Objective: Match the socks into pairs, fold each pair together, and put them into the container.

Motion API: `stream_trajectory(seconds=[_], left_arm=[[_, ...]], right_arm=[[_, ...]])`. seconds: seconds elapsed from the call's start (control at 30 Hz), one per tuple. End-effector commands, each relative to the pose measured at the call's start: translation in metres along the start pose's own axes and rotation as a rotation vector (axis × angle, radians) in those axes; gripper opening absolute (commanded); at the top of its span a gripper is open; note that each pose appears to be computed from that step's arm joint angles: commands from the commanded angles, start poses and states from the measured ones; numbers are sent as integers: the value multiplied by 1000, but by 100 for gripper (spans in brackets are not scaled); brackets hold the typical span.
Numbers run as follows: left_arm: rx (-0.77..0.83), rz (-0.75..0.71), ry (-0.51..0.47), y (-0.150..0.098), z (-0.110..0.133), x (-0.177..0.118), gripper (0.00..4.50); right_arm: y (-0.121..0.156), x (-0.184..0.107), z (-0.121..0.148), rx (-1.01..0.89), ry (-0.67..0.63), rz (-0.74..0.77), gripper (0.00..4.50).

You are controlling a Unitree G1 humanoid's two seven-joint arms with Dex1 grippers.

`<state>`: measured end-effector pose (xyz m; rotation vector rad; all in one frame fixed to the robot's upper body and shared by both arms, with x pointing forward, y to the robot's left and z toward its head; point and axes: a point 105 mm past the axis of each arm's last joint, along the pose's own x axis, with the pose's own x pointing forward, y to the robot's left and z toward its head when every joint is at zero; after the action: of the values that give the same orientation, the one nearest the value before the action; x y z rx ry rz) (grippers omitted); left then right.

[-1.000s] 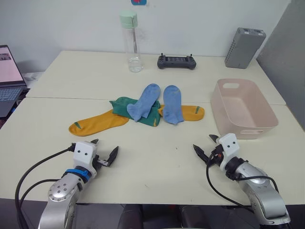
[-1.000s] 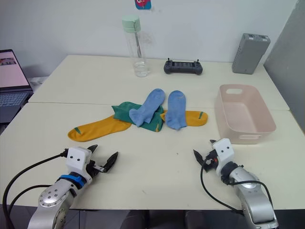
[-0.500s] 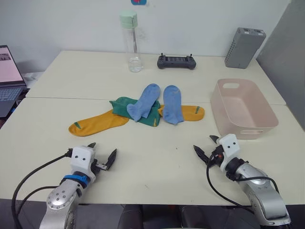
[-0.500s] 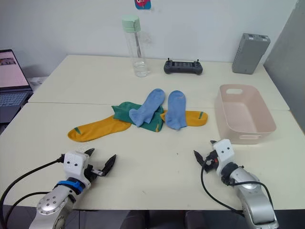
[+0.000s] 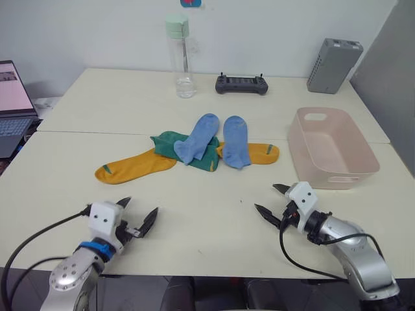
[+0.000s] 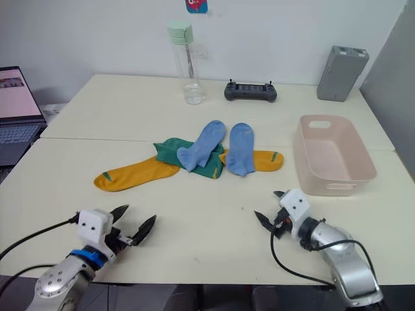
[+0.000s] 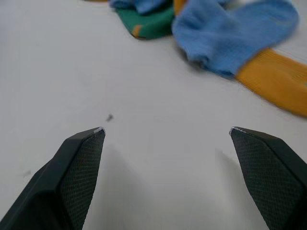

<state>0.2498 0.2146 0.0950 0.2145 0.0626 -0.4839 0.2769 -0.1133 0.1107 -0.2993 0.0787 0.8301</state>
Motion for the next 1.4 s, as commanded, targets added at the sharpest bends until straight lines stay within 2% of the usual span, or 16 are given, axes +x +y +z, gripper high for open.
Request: stream_trajectory(seconds=[0.03, 0.2, 0.33, 0.43, 0.63, 0.73, 1.13, 1.17, 1.4], left_arm=[[94, -103, -70, -6, 26, 20, 450], [229, -151, -82, -1, 46, 77, 450], [246, -123, -69, 3, 50, 111, 450], [274, -93, -48, 7, 47, 128, 450], [309, -123, -23, 2, 40, 150, 450], [282, -103, -59, 4, 47, 157, 391], [200, -41, -66, 23, 47, 159, 23], [191, -36, -70, 25, 47, 158, 2], [133, -90, -84, 22, 55, 148, 2]], right_arm=[[1, 8, 41, -23, -111, 59, 445], [-1, 25, 62, -66, -134, 89, 445], [-6, 27, 61, -83, -124, 62, 445], [-7, 24, 59, -81, -118, 54, 445], [-9, 21, 59, -77, -120, 24, 445], [-10, 20, 57, -93, -108, 12, 450], [-13, 16, 54, -86, -98, -11, 450], [-13, 16, 54, -87, -99, -11, 450], [-10, 19, 57, -75, -112, 6, 450]])
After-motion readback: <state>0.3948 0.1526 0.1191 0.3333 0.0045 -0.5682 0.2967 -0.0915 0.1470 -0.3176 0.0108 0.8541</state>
